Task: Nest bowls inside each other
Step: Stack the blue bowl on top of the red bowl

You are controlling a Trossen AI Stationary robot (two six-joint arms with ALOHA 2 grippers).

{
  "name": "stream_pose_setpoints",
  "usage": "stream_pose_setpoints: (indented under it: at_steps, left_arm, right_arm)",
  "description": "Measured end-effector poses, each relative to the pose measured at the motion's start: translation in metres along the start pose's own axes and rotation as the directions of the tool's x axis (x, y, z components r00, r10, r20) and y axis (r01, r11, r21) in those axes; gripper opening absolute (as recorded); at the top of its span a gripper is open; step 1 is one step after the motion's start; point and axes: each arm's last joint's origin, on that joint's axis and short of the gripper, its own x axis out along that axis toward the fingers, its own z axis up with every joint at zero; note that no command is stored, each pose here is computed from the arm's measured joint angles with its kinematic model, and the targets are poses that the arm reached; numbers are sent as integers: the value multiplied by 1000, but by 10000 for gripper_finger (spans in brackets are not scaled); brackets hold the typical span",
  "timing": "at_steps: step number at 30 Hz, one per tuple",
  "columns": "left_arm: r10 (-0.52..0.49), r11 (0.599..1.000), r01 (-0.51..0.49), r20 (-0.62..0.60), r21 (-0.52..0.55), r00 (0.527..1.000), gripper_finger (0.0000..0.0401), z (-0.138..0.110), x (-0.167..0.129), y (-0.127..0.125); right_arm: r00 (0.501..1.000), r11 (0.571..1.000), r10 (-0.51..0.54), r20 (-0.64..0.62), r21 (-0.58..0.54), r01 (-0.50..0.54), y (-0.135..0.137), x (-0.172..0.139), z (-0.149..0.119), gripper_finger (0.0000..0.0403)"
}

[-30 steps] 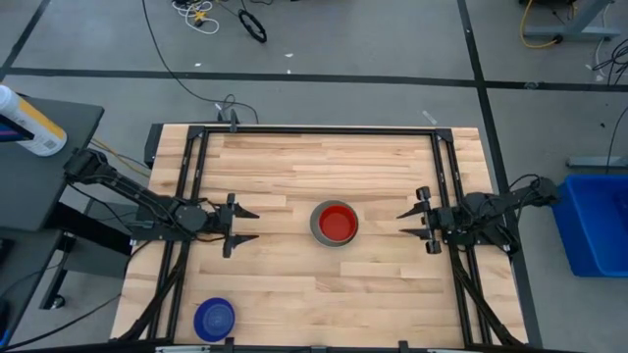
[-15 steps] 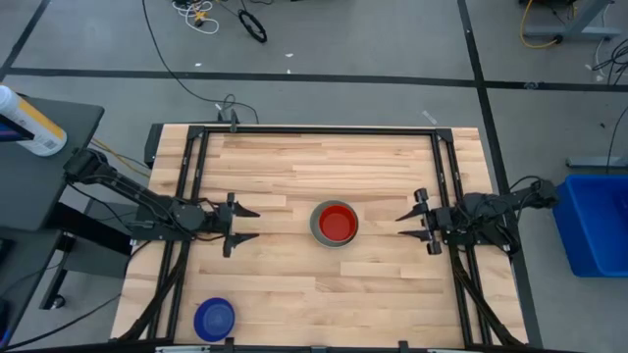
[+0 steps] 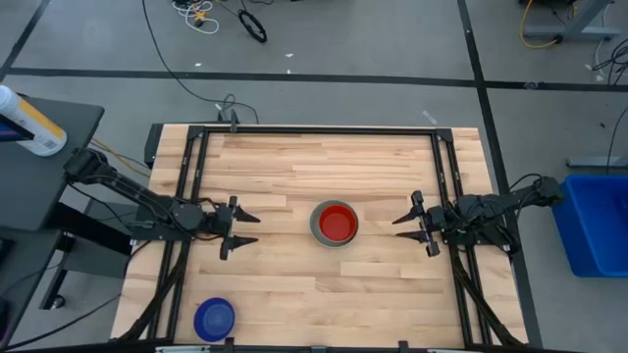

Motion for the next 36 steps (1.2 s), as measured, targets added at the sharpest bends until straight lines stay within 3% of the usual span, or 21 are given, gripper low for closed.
stream_pose_setpoints:
  at_steps: [8, 15, 21, 27, 36]
  left_arm:
    - [-30, 996, 30, -3, -87, 1000, 293, 0, 0, -1]
    - [-45, 995, 42, -28, -95, 999, 293, -2, 0, -1]
    - [-106, 980, 83, -120, -180, 987, 293, -9, -1, -1]
    - [-188, 932, 48, -365, -359, 912, 293, -17, -4, -7]
    - [-219, 925, -12, -559, -379, 800, 293, 15, -17, -32]
  right_arm:
    - [1000, 1000, 0, -1, 0, 0, 0, 0, 0, 164]
    - [1000, 1000, 0, -1, 8, 0, 0, 0, 0, 162]
    - [1000, 999, 2, -1, 53, -2, 0, 0, 0, 166]
    - [996, 995, 87, -14, 51, -86, 3, 0, -1, 161]
    - [995, 994, 99, -13, 55, -98, 3, 0, -1, 167]
